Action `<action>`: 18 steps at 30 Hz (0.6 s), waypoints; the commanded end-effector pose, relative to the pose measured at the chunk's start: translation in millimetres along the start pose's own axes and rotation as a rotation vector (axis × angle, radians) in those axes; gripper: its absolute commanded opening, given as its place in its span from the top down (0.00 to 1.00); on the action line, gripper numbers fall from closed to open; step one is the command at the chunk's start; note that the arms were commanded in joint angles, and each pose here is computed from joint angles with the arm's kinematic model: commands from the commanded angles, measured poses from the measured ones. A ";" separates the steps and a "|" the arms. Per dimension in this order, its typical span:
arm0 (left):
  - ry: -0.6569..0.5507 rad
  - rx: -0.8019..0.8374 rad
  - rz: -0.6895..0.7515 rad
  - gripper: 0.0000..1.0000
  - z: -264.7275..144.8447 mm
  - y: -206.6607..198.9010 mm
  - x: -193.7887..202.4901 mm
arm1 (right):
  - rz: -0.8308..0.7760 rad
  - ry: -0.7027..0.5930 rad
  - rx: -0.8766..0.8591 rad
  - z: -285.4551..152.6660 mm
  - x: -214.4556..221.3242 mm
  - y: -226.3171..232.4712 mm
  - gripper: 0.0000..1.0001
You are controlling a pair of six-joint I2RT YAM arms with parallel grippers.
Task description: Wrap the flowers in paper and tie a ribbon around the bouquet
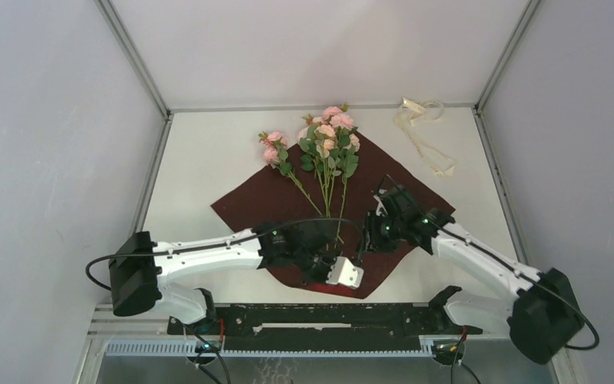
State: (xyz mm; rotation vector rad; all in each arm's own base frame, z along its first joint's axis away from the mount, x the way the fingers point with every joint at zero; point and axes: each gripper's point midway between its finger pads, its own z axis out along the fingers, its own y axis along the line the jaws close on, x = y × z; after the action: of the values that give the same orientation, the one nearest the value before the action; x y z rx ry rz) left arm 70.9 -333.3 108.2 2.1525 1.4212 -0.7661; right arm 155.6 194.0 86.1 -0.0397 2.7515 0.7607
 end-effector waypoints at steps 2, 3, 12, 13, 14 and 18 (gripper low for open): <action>-0.090 -0.057 -0.102 1.00 -33.1 25.9 -25.2 | -0.108 -0.019 -0.163 8.5 -46.7 47.1 0.56; -0.097 -0.075 -0.124 1.00 -37.3 32.6 -24.7 | -0.104 -0.010 -0.163 12.4 -54.1 47.5 0.57; -0.125 -0.205 -0.298 1.00 -62.8 101.2 -4.5 | -0.001 0.011 -0.159 49.1 -99.3 16.7 0.65; -0.132 -0.212 -0.326 1.00 -65.3 110.5 -1.5 | 0.001 0.011 -0.156 51.0 -100.7 13.7 0.65; -0.137 -0.214 -0.349 1.00 -66.1 118.1 1.9 | -0.003 0.012 -0.156 52.2 -101.4 12.0 0.65; -0.138 -0.224 -0.421 1.00 -64.1 143.9 21.1 | -0.036 0.011 -0.191 49.8 -104.4 11.1 0.64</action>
State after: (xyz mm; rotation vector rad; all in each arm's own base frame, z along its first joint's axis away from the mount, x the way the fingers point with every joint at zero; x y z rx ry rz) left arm 200.8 -322.0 141.9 1.7009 1.7999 -0.7668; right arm 252.1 214.0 58.3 0.0046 2.7989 0.9139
